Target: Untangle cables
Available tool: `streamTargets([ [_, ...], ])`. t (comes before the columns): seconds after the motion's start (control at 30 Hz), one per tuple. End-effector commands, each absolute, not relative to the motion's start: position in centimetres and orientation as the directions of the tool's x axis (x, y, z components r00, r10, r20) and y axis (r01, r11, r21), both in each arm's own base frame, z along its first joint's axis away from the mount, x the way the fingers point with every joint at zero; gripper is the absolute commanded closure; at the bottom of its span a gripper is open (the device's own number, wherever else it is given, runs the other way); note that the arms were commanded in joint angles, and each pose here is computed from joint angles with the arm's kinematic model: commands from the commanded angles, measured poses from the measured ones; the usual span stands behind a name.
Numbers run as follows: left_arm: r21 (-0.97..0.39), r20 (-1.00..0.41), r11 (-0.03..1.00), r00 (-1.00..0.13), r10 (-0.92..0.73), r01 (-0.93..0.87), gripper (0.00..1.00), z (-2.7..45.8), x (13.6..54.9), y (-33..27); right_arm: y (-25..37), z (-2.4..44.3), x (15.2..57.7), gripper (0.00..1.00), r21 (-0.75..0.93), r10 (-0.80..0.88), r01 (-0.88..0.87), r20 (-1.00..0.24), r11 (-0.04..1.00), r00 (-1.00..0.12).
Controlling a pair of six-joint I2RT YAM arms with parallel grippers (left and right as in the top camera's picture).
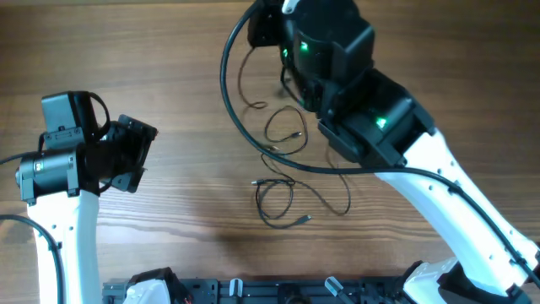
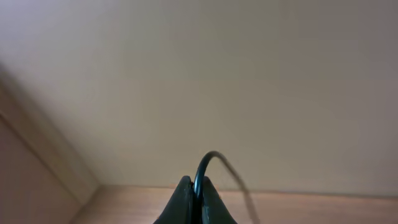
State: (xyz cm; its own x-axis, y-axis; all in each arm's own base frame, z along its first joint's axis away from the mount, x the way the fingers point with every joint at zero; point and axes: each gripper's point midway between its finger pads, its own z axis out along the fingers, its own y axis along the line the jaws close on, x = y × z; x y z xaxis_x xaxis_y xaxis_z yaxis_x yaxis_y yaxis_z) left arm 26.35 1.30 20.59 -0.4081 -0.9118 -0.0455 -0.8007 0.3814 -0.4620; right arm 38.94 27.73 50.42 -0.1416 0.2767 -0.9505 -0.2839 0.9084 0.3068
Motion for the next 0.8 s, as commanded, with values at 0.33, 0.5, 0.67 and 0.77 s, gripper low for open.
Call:
streamTargets([
  [0.33, -0.453, -0.056, 0.435, -0.463, -0.885, -0.778, 0.22, 20.4, 26.2, 0.2, 24.3, 45.5, 39.2, 0.96, -0.344, -0.381, -0.195, -0.901, 0.919, -0.207],
  [0.5, -0.456, -0.058, 0.441, -0.468, -0.882, -0.773, 0.22, 20.5, 26.3, 0.1, 17.0, 55.6, 37.7, 0.96, -0.243, -0.252, 0.337, -0.968, 0.91, -0.016],
  [0.67, -0.457, -0.059, 0.441, -0.468, -0.882, -0.773, 0.22, 20.5, 26.4, 0.1, 18.3, 56.5, 35.7, 0.96, -0.229, -0.239, 0.229, -0.971, 0.946, 0.018],
  [0.77, -0.456, -0.058, 0.441, -0.468, -0.882, -0.773, 0.22, 20.5, 26.4, 0.1, 25.0, 47.1, 35.9, 0.96, -0.176, -0.23, -0.241, -0.949, 0.954, -0.215],
])
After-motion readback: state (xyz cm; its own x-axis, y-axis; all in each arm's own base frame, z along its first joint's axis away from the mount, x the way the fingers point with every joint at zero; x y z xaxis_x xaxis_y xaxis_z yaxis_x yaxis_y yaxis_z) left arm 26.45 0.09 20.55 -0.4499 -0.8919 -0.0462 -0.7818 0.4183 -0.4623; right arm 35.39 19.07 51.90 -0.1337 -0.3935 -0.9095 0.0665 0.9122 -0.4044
